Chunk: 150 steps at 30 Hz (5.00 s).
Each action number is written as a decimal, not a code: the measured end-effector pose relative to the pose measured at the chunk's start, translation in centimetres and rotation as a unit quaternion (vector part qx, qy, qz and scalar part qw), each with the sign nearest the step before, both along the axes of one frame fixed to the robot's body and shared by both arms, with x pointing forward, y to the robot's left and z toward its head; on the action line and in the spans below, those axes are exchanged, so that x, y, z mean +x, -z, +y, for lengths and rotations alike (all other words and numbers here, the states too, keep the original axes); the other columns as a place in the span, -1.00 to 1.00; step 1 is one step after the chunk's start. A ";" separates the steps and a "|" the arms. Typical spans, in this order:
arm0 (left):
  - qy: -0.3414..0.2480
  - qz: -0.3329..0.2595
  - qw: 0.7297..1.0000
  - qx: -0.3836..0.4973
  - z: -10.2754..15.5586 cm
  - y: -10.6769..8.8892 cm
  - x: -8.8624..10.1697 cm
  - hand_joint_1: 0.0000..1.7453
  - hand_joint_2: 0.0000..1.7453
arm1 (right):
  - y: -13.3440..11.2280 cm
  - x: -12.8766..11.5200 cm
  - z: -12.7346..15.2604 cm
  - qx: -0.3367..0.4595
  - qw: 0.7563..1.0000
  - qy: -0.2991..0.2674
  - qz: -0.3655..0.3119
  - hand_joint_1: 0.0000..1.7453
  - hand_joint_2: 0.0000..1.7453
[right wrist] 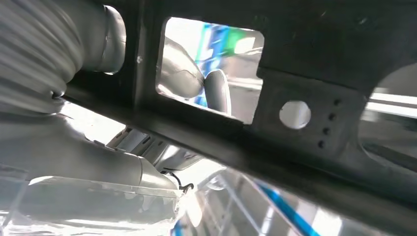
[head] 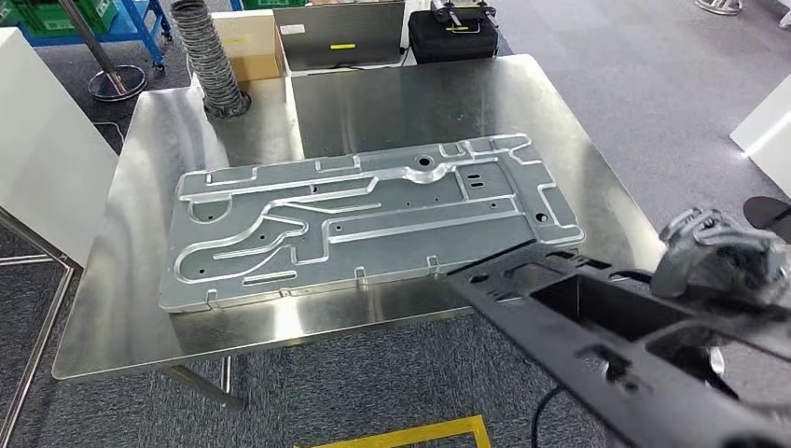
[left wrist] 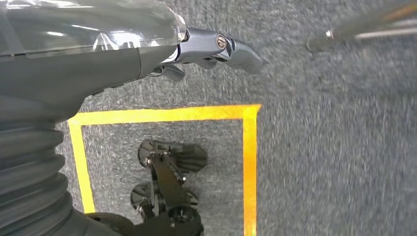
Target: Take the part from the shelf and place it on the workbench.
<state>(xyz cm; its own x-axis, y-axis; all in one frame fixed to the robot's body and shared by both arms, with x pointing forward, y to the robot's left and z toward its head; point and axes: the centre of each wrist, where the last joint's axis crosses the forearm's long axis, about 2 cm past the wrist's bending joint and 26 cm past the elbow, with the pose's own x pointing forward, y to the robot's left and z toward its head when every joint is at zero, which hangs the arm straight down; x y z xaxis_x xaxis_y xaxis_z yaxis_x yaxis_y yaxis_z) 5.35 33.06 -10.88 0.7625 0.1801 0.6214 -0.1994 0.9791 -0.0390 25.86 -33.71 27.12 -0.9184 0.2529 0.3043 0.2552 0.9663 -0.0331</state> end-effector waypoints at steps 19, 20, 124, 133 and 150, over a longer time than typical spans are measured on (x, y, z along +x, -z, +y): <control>0.032 -0.005 0.999 -0.002 0.0 -0.3 1.7 -1.00 1.00 | -3.0 11.9 -17.6 -0.058 0.952 0.268 0.138 0.96 1.00; 0.033 -0.005 0.999 -0.002 0.0 -0.3 1.8 -1.00 1.00 | -3.1 12.0 -17.7 -0.059 0.951 0.270 0.140 0.96 1.00; 0.043 0.007 0.998 0.041 3.1 -0.5 1.0 -1.00 -1.00 | -1.5 20.5 -8.2 -0.177 0.900 0.357 0.174 -1.00 -1.00; 0.008 0.011 1.000 0.020 1.8 -0.1 -0.3 -1.00 -1.00 | 3.0 5.2 -6.2 -0.124 0.927 0.355 0.006 -1.00 -1.00; -0.049 0.025 0.999 0.000 -0.7 0.2 -1.1 -1.00 -1.00 | 14.6 -10.4 -3.1 -0.081 0.915 0.322 0.228 -1.00 -1.00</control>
